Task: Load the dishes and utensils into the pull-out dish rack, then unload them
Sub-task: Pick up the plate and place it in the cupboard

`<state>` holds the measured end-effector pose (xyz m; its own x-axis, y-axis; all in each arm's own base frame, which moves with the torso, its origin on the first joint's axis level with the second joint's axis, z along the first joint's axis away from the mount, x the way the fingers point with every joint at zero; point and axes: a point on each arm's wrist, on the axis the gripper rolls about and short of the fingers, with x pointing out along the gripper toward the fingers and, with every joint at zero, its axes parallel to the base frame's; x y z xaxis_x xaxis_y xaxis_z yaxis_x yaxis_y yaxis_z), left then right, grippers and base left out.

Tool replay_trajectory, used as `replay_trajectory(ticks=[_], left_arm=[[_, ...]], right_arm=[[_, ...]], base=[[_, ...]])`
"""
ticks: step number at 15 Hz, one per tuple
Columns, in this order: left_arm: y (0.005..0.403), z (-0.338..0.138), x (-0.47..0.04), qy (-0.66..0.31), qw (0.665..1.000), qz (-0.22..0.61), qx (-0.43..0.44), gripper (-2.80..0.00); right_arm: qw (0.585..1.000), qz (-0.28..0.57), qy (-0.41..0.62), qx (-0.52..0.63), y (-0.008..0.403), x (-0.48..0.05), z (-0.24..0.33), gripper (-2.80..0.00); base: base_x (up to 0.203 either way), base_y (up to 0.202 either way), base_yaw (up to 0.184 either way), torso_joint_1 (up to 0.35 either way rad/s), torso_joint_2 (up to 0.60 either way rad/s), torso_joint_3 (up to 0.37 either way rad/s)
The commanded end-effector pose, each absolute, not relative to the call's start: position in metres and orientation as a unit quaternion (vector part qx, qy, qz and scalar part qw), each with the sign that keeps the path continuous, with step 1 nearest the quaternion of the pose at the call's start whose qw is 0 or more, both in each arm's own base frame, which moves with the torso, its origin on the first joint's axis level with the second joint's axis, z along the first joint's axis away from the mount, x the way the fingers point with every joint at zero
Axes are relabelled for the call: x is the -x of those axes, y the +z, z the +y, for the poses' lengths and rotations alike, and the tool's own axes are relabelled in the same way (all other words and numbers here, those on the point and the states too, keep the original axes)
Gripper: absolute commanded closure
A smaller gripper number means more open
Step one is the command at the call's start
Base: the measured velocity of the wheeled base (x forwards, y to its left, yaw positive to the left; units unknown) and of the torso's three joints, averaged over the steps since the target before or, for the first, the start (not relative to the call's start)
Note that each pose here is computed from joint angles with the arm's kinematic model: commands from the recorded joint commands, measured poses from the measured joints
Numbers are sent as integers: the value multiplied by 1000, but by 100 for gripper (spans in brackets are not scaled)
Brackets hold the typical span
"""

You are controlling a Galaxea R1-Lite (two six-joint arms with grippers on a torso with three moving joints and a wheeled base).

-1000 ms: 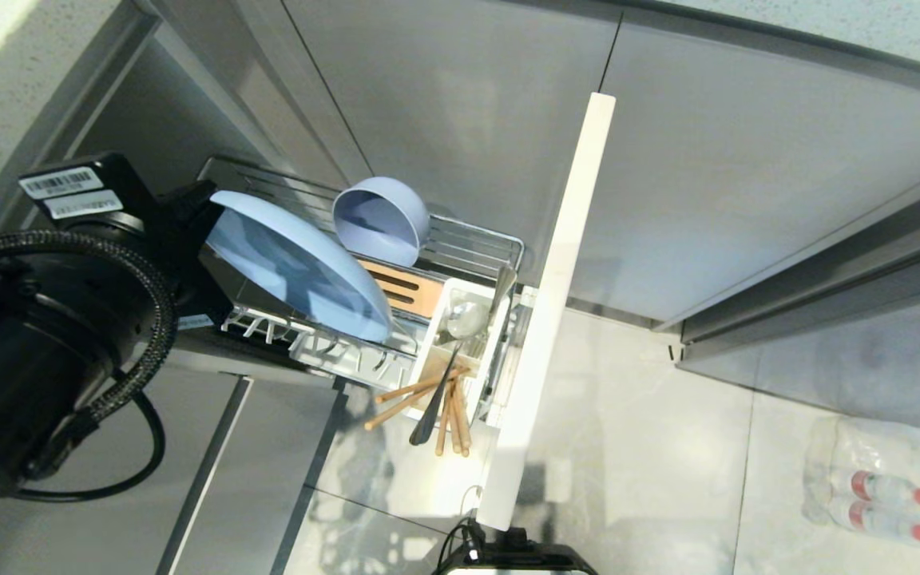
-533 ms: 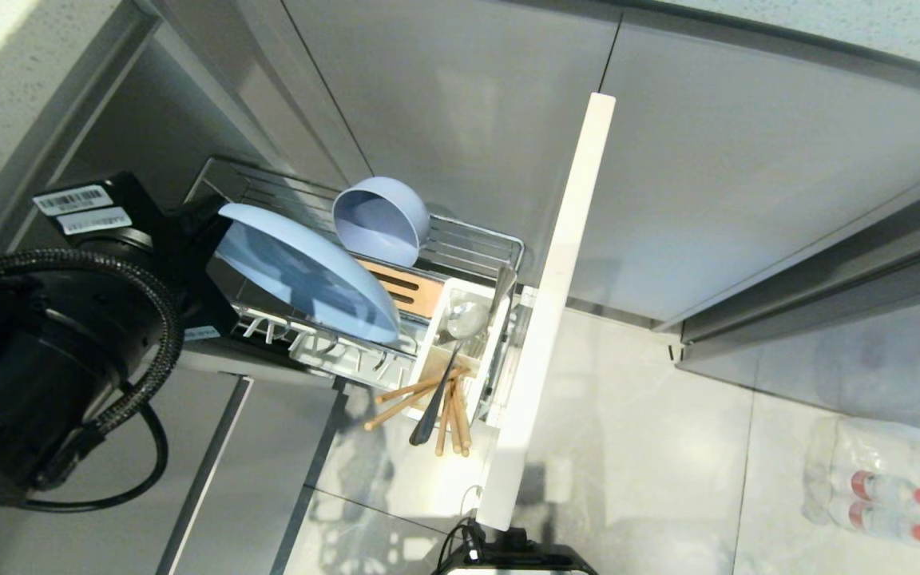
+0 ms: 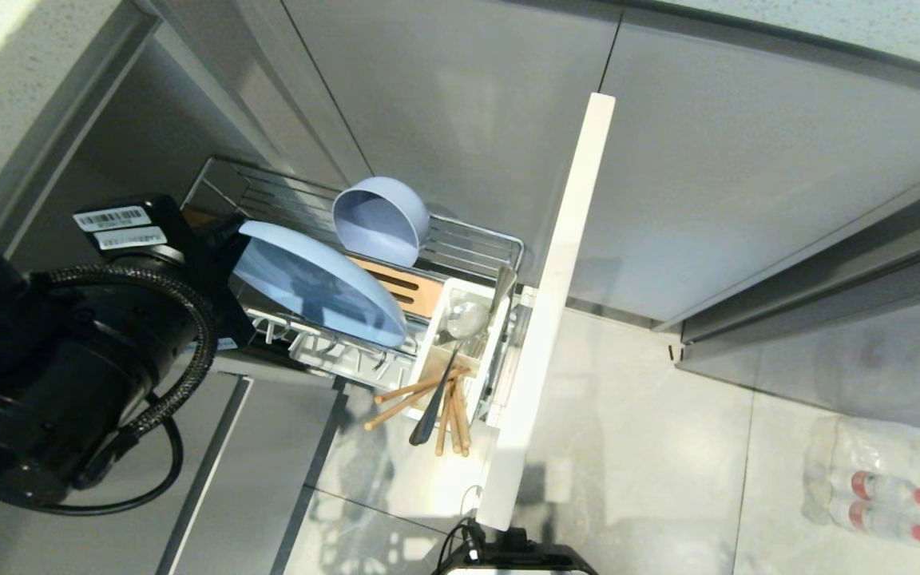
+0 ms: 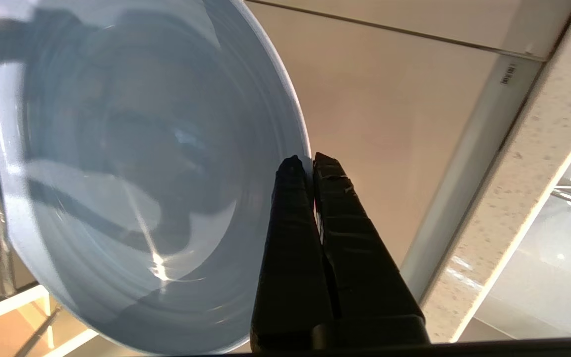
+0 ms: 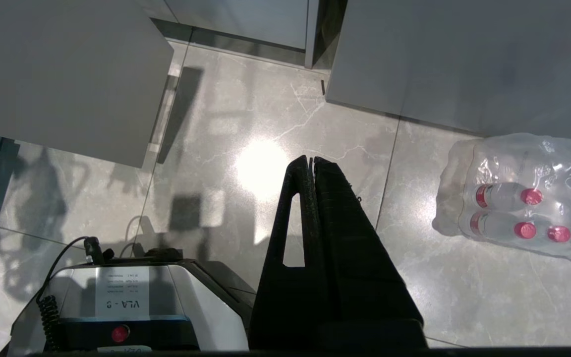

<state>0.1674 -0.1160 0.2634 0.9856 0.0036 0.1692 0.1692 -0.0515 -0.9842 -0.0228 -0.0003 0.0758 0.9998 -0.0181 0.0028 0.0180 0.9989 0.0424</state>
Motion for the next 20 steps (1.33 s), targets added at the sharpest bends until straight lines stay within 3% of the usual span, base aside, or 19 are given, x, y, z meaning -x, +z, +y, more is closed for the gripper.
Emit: replay_trajectory(ticks=[1, 20], left_arm=[[260, -119, -171, -55, 686, -57, 723, 0], [236, -124, -199, -5, 695, -37, 718, 0]], right_arm=[[1000, -1, -9, -21, 76, 23, 0, 0], [1000, -2, -9, -21, 76, 23, 0, 0]], base=[[0, 0, 0, 0, 0, 0], [0, 0, 0, 2, 0, 0]])
